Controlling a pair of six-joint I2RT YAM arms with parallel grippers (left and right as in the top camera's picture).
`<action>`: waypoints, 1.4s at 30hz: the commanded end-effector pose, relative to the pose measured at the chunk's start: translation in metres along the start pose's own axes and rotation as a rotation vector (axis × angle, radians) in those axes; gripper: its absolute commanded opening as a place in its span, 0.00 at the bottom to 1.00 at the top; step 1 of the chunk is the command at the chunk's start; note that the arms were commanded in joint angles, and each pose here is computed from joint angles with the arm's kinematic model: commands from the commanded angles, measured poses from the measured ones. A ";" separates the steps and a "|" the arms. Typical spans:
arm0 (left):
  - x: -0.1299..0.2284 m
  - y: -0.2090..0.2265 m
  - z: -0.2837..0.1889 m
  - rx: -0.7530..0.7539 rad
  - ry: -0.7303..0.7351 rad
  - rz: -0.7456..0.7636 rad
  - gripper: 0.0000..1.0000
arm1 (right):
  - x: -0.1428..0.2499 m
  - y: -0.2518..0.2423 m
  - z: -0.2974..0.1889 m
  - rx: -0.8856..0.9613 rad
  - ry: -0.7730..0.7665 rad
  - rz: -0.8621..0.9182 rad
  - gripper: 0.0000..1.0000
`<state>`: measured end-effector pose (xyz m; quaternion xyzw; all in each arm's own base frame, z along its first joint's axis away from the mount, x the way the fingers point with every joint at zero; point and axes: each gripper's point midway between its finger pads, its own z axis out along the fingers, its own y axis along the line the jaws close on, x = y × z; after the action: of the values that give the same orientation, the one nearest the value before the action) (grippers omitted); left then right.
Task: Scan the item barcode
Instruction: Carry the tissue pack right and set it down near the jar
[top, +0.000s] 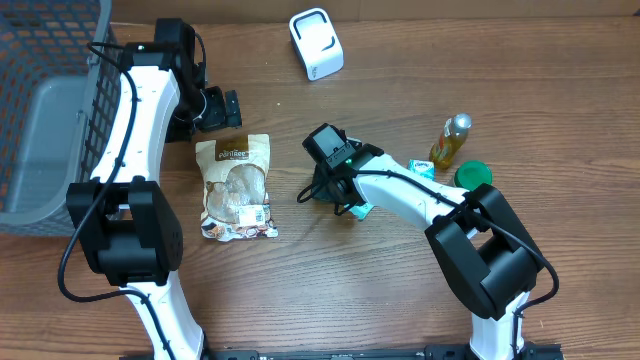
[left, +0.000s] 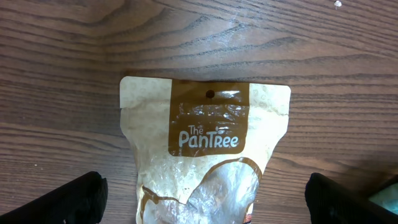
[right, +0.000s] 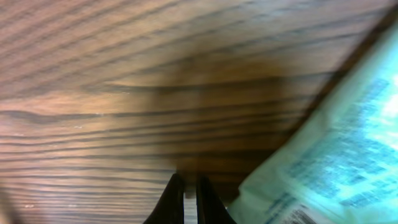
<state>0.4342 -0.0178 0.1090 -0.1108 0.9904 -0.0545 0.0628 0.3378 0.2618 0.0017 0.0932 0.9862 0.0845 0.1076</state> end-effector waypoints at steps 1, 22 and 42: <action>-0.006 -0.002 -0.015 0.016 -0.041 0.002 1.00 | -0.004 -0.018 -0.001 0.099 -0.035 -0.033 0.04; -0.006 -0.002 -0.015 0.016 -0.041 0.002 1.00 | -0.010 0.010 -0.010 -0.101 0.056 -0.141 0.13; -0.006 -0.002 -0.015 0.016 -0.041 0.002 1.00 | -0.043 -0.045 -0.014 0.211 -0.136 -0.142 0.17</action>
<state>0.4342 -0.0178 0.1090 -0.1108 0.9904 -0.0545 0.0628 0.3592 0.2146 0.0079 0.0375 0.9884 -0.0100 0.1467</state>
